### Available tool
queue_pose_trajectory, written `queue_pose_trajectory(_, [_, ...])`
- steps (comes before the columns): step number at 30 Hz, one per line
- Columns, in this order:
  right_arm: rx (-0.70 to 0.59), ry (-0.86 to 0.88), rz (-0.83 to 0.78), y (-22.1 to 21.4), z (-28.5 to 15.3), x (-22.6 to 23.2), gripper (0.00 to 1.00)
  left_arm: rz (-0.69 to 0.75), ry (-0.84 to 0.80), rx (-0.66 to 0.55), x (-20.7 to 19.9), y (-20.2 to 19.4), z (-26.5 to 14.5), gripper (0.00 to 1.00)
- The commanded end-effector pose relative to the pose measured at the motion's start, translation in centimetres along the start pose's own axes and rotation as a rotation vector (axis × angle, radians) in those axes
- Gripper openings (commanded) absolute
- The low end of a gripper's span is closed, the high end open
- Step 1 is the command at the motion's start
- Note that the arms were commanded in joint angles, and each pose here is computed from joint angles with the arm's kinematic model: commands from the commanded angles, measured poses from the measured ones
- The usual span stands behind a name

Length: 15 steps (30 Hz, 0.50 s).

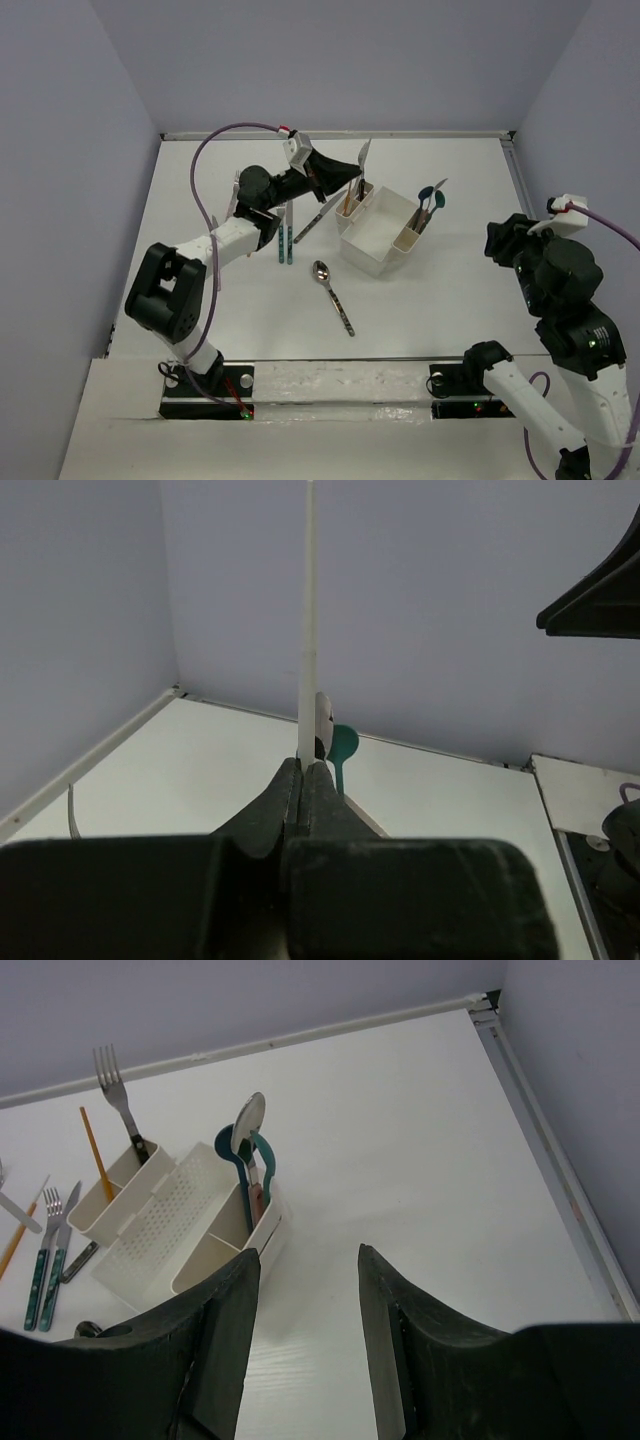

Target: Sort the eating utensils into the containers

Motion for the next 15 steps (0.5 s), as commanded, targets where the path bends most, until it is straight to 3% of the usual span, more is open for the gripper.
queue_pose_trajectory(1, [-0.033, -0.020, 0.034, 1.2, -1.1, -0.4, 0.50, 0.209, -0.045, -0.168, 0.1, 3.1, 0.9, 0.00])
queue_pose_trajectory(15, [-0.006, -0.075, 0.115, 2.4, -4.3, -1.7, 0.49, 0.270, -0.059, -0.158, 4.7, 0.0, 0.8, 0.00])
Point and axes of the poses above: each gripper's point midway between its finger pads, its own z axis out along the fingers, its own x axis along the line the jaws close on, y = z × x, the point moved 10 cm from there along -z, back along the fingers, and after that the axes turned 6 degrees about -z, right-handed, at the moved point
